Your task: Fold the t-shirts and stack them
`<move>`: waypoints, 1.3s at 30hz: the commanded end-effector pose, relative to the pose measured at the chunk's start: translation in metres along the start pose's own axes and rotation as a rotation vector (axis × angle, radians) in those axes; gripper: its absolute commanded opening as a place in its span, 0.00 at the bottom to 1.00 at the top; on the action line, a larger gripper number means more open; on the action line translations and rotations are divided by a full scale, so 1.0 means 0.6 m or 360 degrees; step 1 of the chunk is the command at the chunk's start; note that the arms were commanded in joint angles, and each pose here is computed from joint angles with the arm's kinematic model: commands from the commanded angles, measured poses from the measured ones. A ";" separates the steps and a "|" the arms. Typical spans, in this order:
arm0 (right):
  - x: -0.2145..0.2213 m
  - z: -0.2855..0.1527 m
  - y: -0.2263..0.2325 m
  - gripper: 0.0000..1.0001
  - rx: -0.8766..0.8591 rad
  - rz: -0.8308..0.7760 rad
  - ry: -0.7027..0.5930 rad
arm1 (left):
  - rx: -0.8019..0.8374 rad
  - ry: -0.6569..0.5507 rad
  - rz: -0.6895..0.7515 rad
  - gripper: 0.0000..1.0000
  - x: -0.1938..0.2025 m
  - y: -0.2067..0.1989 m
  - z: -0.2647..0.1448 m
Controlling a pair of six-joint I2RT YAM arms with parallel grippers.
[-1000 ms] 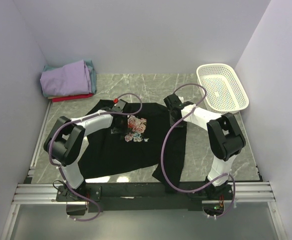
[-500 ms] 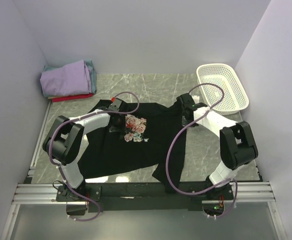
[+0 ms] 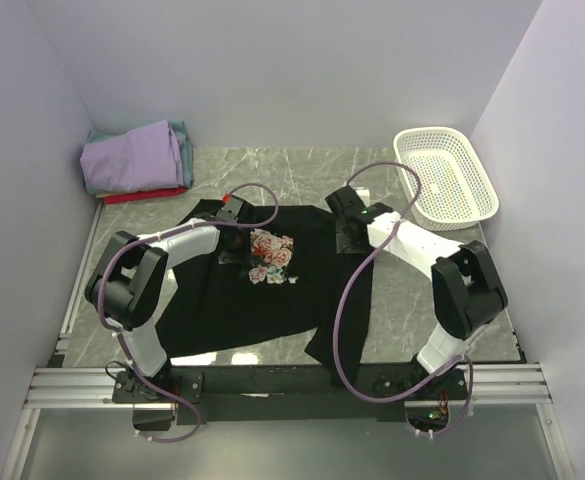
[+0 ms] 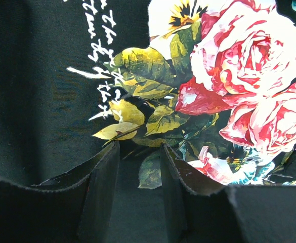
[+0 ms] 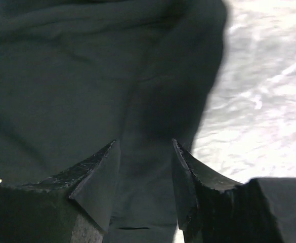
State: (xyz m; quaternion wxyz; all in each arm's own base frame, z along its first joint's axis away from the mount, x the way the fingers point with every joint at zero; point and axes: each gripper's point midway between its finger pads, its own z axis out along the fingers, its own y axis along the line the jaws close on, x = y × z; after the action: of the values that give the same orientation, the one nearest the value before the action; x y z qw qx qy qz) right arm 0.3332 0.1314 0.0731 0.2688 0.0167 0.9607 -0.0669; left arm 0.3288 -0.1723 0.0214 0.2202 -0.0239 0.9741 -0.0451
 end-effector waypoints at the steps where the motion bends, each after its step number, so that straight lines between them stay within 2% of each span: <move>1: 0.005 0.002 0.034 0.52 0.0012 -0.0034 0.0012 | 0.0032 -0.0015 0.0007 0.44 -0.007 -0.006 0.004; 12: 0.038 0.042 0.045 0.50 0.0145 -0.0107 0.0079 | 0.0020 -0.0019 0.0010 0.44 -0.007 -0.002 0.001; 15: 0.044 0.049 0.037 0.45 0.0203 -0.0127 0.0095 | 0.0019 -0.0019 0.0007 0.44 -0.008 -0.002 0.000; 16: 0.046 0.050 0.036 0.43 0.0209 -0.0137 0.0098 | 0.0020 -0.0018 0.0005 0.44 -0.008 -0.001 0.001; 17: 0.047 0.050 0.033 0.34 0.0220 -0.0134 0.0099 | 0.0022 -0.0017 0.0010 0.44 -0.009 -0.002 0.001; 19: 0.049 0.050 0.032 0.26 0.0224 -0.0134 0.0094 | 0.0026 -0.0007 0.0016 0.44 -0.005 -0.003 0.003; 20: 0.049 0.048 0.031 0.12 0.0225 -0.0129 0.0094 | 0.0032 -0.0007 0.0015 0.44 -0.006 -0.004 0.003; 22: 0.048 0.045 0.026 0.00 0.0240 -0.0123 0.0089 | 0.0029 0.0003 0.0017 0.43 -0.003 -0.004 0.005; 29: 0.037 0.005 -0.018 0.00 0.0316 -0.0026 -0.0003 | 0.0018 0.0002 0.0022 0.43 -0.001 0.000 0.005; 34: 0.035 -0.018 -0.096 0.00 0.0432 0.0170 -0.0039 | -0.0002 -0.0003 0.0025 0.43 -0.004 0.004 0.004; 39: 0.070 -0.012 -0.170 0.00 0.0573 0.0301 0.0045 | 0.0002 -0.0001 0.0025 0.43 -0.002 0.004 0.003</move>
State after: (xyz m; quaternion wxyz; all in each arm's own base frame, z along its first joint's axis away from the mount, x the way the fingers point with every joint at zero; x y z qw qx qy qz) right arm 0.3006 0.0710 0.0667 0.2581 0.1013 0.9460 -0.1679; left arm 0.3287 -0.1724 0.0214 0.2188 -0.0240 0.9743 -0.0475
